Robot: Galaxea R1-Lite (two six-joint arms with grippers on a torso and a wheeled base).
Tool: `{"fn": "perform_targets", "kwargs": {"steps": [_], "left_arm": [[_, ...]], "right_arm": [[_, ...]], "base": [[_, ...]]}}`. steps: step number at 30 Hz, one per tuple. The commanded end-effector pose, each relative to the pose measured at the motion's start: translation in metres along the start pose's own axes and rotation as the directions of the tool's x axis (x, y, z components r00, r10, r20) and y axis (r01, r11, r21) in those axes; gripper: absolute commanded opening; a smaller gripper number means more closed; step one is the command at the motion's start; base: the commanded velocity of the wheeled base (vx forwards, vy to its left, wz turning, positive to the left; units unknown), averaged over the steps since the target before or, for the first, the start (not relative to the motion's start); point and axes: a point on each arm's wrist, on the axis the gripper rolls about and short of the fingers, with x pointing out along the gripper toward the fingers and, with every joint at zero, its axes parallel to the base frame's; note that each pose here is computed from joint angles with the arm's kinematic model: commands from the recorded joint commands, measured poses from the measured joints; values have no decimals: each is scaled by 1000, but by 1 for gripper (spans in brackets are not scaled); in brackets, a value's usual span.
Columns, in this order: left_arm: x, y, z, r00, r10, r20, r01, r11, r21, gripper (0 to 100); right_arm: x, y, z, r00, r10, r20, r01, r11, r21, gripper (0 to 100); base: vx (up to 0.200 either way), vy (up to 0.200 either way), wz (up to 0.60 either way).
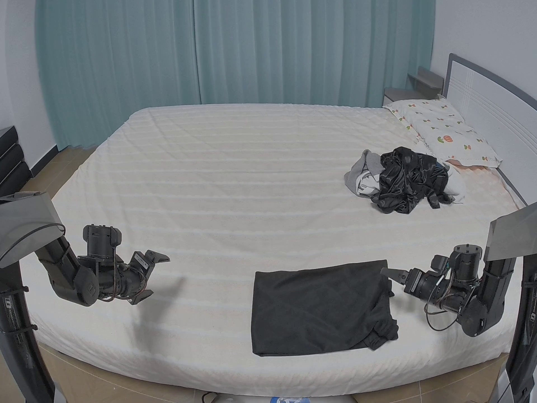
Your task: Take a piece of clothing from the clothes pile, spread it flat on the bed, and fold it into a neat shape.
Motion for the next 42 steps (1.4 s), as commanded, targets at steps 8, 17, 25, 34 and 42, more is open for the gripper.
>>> {"fn": "perform_targets", "kwargs": {"steps": [8,17,25,34,42], "left_arm": [[2,1,-2,1000,8,-2,-8,1000,4,100],[2,1,-2,1000,8,-2,-8,1000,4,100],[2,0,-3,1000,8,-4,-8,1000,6,100],[3,1,-3,1000,11,-4,-11,1000,18,100],[3,1,-3,1000,11,-4,-11,1000,18,100]], "right_arm": [[-19,20,-34,992,20,-121,-30,996,-82,100],[-21,17,-34,995,-40,-96,17,974,-224,100],[-15,12,-35,994,-61,-88,27,936,-350,100],[9,4,-37,994,-90,-61,58,912,-407,0],[7,4,-39,990,-129,-47,95,888,-450,0]], "base": [[-100,0,0],[0,0,0],[0,0,0],[0,0,0],[0,0,0]]}}
